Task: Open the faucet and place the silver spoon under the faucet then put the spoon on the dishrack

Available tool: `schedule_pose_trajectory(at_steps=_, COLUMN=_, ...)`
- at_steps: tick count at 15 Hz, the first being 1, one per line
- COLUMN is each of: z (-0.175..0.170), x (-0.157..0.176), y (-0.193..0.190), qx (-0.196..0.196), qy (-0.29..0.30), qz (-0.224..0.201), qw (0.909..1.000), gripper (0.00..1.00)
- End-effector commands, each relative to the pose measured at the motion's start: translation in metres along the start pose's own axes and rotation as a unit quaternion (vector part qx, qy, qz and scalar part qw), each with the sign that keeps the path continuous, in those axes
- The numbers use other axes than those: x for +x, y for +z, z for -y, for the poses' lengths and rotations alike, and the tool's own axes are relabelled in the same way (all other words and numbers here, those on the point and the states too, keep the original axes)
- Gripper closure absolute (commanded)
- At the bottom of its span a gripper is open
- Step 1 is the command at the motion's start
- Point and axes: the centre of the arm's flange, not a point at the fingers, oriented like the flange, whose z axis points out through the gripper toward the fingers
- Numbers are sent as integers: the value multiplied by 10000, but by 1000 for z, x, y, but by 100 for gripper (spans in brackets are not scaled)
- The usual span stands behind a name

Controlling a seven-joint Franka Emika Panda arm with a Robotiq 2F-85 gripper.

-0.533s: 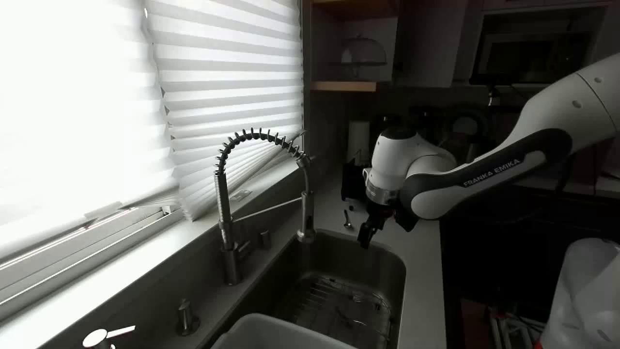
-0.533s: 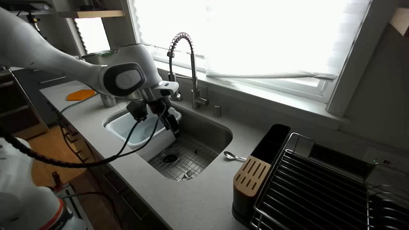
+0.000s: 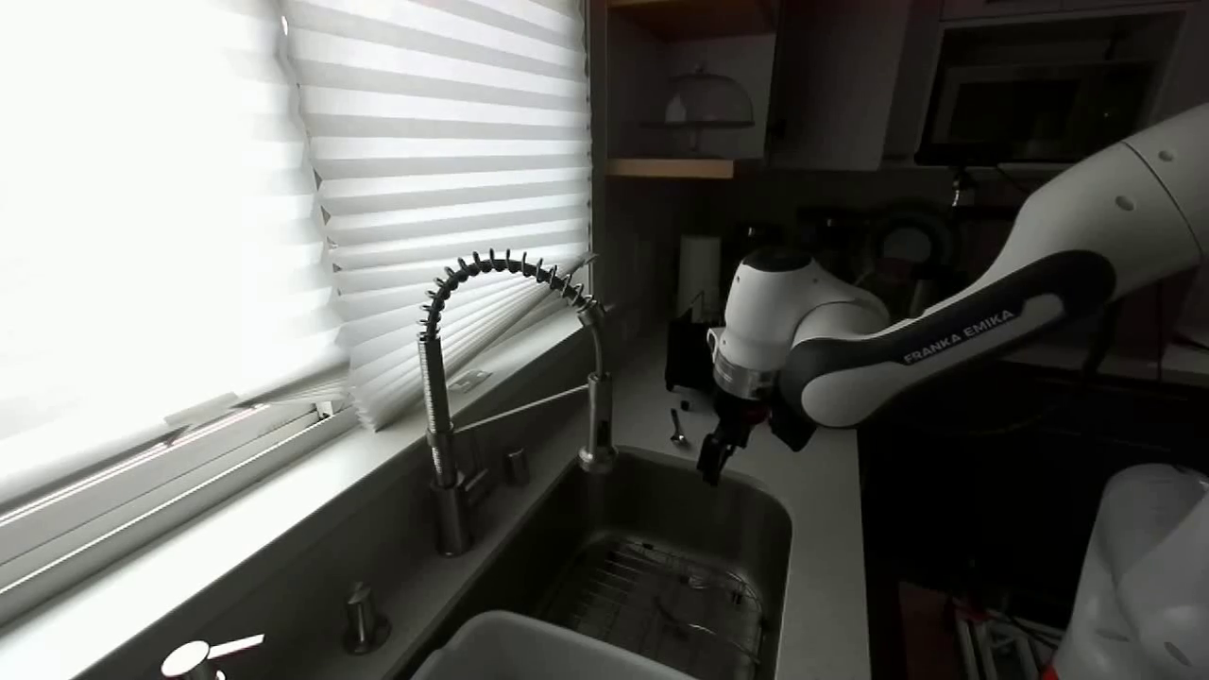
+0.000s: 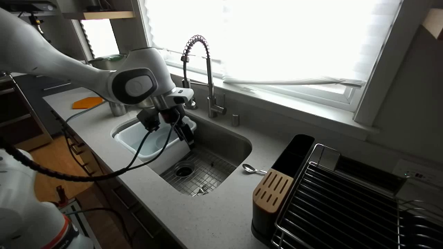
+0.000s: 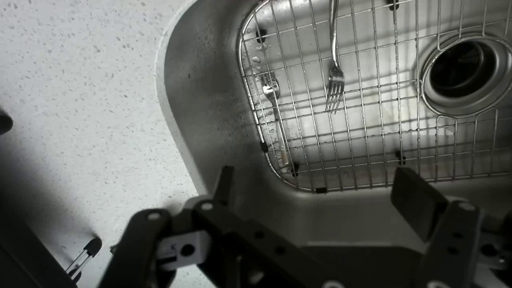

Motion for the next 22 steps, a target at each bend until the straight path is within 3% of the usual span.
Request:
schedule_pose_trajectory(at_steps=1, z=-17, x=11, y=9, qx=-159, qy=11, qz=44, qw=9999, gripper=0)
schedule_pose_trajectory(at_steps=3, z=-47, x=21, y=18, qx=-224, qy=-89, qz=16, qw=9997, gripper=0)
schedule_pose_trajectory(at_steps=6, z=-87, x=40, y=26, qx=94, qy=-543, qz=-230, qw=9982, gripper=0)
schedule_pose_trajectory(at_steps=10, z=-111, x=74, y=30, qx=599, qy=-1136, qz=-825, qw=9883, gripper=0)
schedule_pose_trajectory(at_steps=17, z=-78, x=145, y=20, qx=551, qy=-1490, qz=-919, qw=9830, gripper=0)
schedule_pose_trajectory(at_steps=22, z=-47, x=191, y=20, qx=899, qy=-1906, qz=-1107, qw=9713, gripper=0)
